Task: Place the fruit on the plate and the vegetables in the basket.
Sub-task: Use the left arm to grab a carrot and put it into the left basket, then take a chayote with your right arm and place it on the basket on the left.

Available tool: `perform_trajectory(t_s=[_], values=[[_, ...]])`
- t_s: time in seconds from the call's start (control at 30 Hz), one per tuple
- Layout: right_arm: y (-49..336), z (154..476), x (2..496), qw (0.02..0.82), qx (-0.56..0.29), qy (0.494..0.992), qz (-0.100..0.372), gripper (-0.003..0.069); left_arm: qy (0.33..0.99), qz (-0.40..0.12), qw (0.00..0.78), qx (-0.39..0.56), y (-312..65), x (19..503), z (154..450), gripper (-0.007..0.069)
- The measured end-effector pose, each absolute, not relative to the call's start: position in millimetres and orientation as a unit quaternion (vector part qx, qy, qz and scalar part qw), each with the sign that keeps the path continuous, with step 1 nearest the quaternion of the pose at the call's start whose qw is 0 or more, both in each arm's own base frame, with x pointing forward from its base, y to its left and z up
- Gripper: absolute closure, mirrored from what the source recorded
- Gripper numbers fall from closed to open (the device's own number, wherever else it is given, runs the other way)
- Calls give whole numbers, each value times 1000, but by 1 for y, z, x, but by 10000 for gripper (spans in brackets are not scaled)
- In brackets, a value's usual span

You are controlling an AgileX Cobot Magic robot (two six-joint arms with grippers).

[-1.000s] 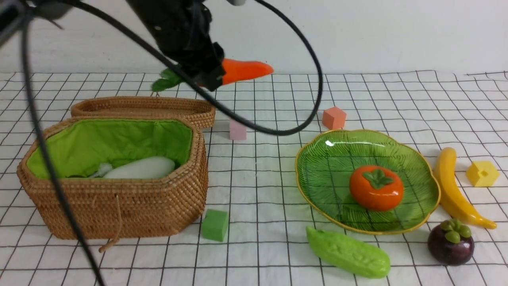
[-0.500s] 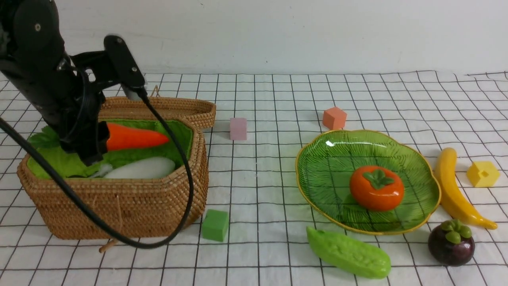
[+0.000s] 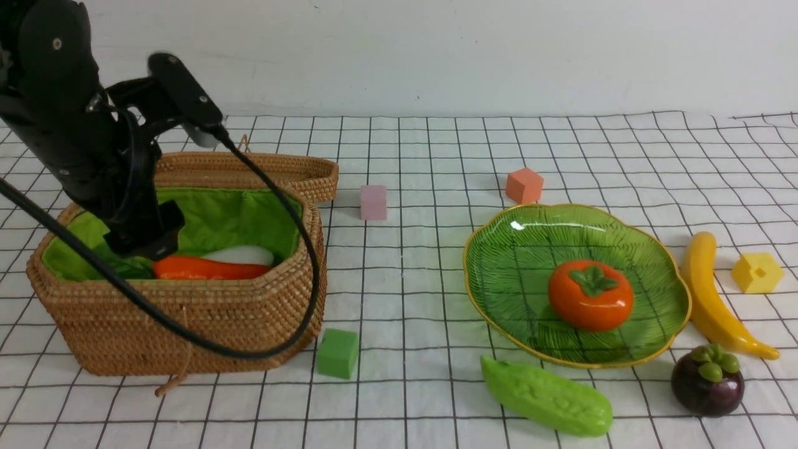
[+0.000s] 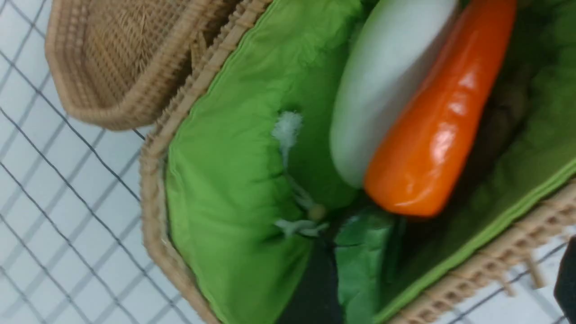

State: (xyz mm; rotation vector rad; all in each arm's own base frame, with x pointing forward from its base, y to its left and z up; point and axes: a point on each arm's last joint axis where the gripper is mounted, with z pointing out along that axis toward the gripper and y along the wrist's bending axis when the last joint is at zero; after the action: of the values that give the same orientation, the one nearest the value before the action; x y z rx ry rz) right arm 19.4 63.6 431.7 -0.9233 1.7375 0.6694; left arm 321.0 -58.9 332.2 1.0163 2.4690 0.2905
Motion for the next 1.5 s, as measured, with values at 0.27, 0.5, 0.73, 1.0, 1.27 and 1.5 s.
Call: perform_trajectory(t_s=[0.27,0.5,0.73,1.0,1.27,1.5], values=[[81,419,80,422,-344,782,304,452,904,-43,367,216,-79,248,410,377],[99,405,133,356,-318,816,326,620,872,-118,388,275,-96,164,413,638],[159,377,173,246,-380,838,303,650,834,-202,434,272,-82,97,344,638],[171,310,221,160,-396,900,92,610,788,-225,516,249,-61,71,314,638],[172,239,268,64,-373,924,56,286,773,-227,536,253,-56,65,317,638],[180,211,281,56,-398,914,51,27,770,-215,538,269,-56,65,316,638]])
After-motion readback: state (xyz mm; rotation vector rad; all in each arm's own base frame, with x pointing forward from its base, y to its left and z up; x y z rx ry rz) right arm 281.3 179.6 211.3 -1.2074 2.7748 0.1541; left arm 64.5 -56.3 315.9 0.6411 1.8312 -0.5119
